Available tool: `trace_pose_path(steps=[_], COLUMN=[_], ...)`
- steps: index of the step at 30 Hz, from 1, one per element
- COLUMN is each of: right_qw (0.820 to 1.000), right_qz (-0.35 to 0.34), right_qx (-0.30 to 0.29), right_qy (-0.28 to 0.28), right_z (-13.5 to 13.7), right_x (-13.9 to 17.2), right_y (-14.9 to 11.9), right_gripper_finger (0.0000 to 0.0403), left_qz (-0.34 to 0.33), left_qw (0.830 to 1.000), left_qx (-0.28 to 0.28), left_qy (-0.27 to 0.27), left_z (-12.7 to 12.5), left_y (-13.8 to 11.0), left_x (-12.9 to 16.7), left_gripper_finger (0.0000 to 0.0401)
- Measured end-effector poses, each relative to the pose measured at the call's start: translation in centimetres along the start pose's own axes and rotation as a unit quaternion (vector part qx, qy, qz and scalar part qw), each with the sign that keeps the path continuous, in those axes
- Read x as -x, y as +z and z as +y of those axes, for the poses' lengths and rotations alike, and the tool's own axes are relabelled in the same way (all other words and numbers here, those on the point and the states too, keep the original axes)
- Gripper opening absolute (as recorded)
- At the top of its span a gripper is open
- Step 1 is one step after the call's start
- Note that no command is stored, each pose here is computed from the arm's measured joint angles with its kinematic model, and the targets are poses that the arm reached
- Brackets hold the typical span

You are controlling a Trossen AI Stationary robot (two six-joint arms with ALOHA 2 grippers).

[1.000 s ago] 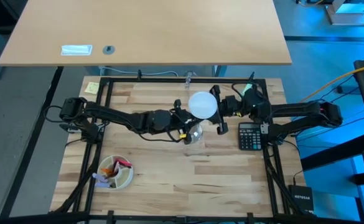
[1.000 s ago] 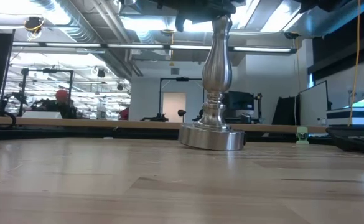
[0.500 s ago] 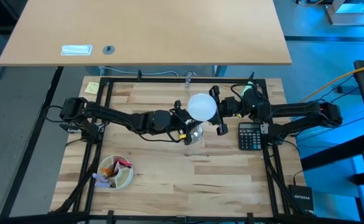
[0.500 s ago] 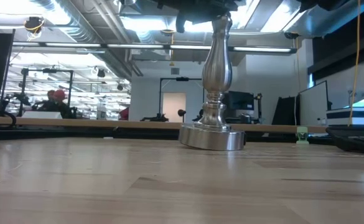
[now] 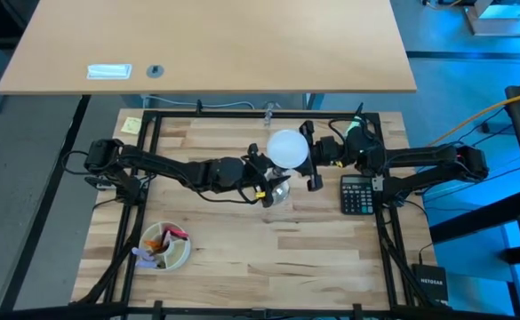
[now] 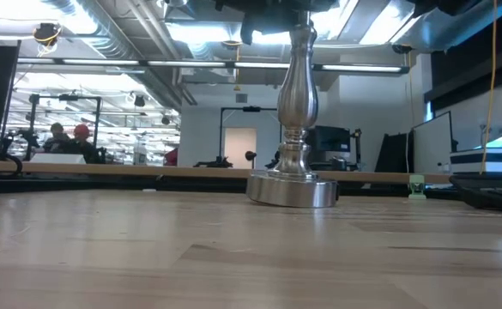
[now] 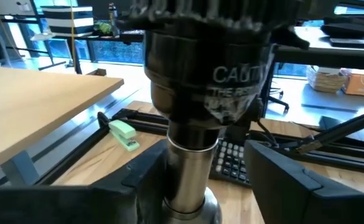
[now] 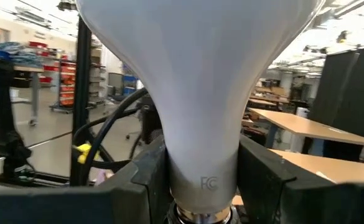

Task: Screw lightbulb
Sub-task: Insert the lightbulb into the silver lamp

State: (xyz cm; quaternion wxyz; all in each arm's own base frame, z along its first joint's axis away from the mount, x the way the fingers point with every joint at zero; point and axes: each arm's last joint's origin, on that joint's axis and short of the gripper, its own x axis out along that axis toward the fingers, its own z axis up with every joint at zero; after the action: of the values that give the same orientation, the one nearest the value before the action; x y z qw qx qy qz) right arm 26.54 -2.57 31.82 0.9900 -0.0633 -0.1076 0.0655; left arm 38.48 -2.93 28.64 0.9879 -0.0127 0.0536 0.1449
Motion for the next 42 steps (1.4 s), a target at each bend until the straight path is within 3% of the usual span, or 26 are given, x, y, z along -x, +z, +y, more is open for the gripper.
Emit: trace_pose_path(steps=[17, 28, 36, 42], right_qw=[1.000, 1.000, 1.000, 1.000], right_qz=[0.003, 0.007, 0.007, 0.008], right_qx=[-0.006, -0.007, -0.007, -0.007], right_qy=[-0.019, -0.019, -0.018, -0.019], right_z=[-0.1, -0.1, -0.1, -0.1], right_x=[0.0, 0.0, 0.0, 0.0], right_y=[-0.1, -0.1, -0.1, -0.1], right_gripper_finger=[0.0152, 0.0152, 0.0152, 0.0152], left_qz=[-0.008, -0.006, -0.005, -0.004], left_qw=[0.999, 0.999, 0.999, 0.999], left_qx=[-0.026, -0.029, -0.034, -0.035], left_qy=[0.037, 0.030, 0.026, 0.027], left_z=[0.5, 0.5, 1.0, 1.1], left_y=[0.3, 0.3, 0.3, 0.3], left_x=[0.0, 0.0, -0.2, -0.2], left_gripper_finger=[0.0092, 0.0075, 0.0099, 0.0079])
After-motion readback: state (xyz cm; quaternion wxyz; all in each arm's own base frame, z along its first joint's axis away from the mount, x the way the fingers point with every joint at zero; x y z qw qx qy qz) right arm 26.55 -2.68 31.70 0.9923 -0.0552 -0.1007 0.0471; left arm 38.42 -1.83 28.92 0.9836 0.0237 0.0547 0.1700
